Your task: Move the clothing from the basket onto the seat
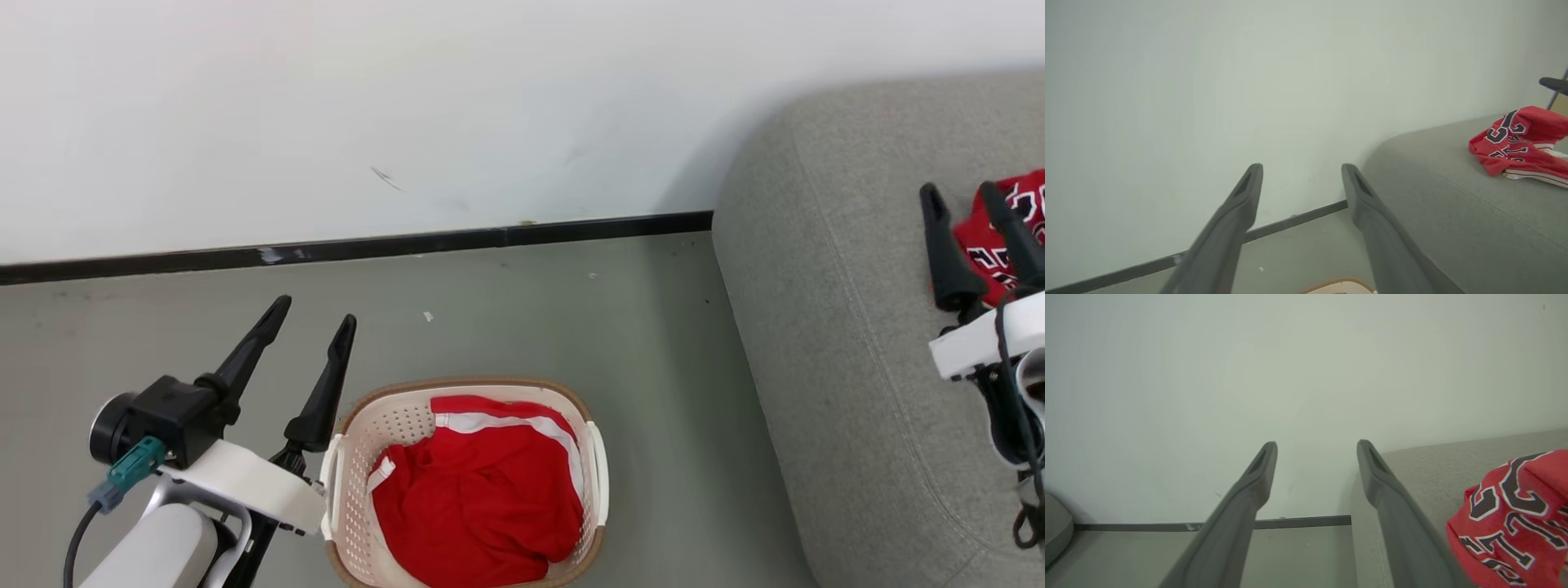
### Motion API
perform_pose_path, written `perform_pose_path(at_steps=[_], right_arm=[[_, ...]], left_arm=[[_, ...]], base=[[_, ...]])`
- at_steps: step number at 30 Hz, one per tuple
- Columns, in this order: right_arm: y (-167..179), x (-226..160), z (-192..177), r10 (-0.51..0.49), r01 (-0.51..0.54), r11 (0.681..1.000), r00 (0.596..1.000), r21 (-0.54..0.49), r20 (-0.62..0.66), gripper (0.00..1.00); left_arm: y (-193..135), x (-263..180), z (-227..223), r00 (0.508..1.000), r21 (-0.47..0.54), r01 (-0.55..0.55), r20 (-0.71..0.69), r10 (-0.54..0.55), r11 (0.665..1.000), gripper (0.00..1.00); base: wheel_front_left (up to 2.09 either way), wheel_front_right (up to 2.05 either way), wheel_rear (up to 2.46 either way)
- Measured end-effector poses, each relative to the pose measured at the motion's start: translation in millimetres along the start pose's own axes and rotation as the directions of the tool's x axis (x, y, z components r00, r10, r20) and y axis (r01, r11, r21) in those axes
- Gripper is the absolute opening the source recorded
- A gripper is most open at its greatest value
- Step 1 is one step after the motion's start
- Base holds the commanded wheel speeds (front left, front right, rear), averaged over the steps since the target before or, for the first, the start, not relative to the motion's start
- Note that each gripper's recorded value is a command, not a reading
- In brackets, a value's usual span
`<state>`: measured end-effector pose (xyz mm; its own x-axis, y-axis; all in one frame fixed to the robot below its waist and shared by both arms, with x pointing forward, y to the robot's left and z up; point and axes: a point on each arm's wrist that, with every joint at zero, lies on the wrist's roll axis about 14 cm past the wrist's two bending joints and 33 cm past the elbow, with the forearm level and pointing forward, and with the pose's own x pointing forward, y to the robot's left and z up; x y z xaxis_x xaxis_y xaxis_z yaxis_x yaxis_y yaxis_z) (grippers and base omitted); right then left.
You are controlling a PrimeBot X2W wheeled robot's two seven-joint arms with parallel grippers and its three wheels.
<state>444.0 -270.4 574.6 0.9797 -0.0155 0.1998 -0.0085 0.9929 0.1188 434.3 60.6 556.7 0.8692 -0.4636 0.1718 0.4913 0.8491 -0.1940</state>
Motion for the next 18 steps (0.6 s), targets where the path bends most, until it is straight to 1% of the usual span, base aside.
perform_pose_path(at_steps=[5, 8, 13, 18], right_arm=[[23.1, -4.8, -10.6, 0.048, -0.047, 0.998, 0.999, 0.039, -0.019, 1.0], [35.6, -8.6, -16.6, 0.078, -0.076, 0.996, 0.996, 0.053, -0.032, 1.0], [56.5, -11.8, -15.2, 0.128, -0.126, 0.989, 0.992, 0.075, -0.02, 1.0], [68.7, -17.6, -13.9, 0.154, -0.153, 0.984, 0.988, 0.093, -0.009, 1.0]], left_arm=[[18.4, -17.5, 4.1, 0.995, -0.005, -0.095, 0.006, 0.095, 0.996, 1.0], [25.9, -28.7, 5.2, 0.991, -0.006, -0.134, 0.006, 0.134, 0.991, 1.0], [36.2, -47.0, 5.5, 0.98, -0.015, -0.2, 0.005, 0.2, 0.98, 1.0], [45.4, -65.2, 5.1, 0.968, -0.015, -0.252, 0.0, 0.252, 0.968, 1.0]], base=[[0.0, 0.0, 0.0], [0.0, 0.0, 0.0], [0.0, 0.0, 0.0], [0.0, 0.0, 0.0]])
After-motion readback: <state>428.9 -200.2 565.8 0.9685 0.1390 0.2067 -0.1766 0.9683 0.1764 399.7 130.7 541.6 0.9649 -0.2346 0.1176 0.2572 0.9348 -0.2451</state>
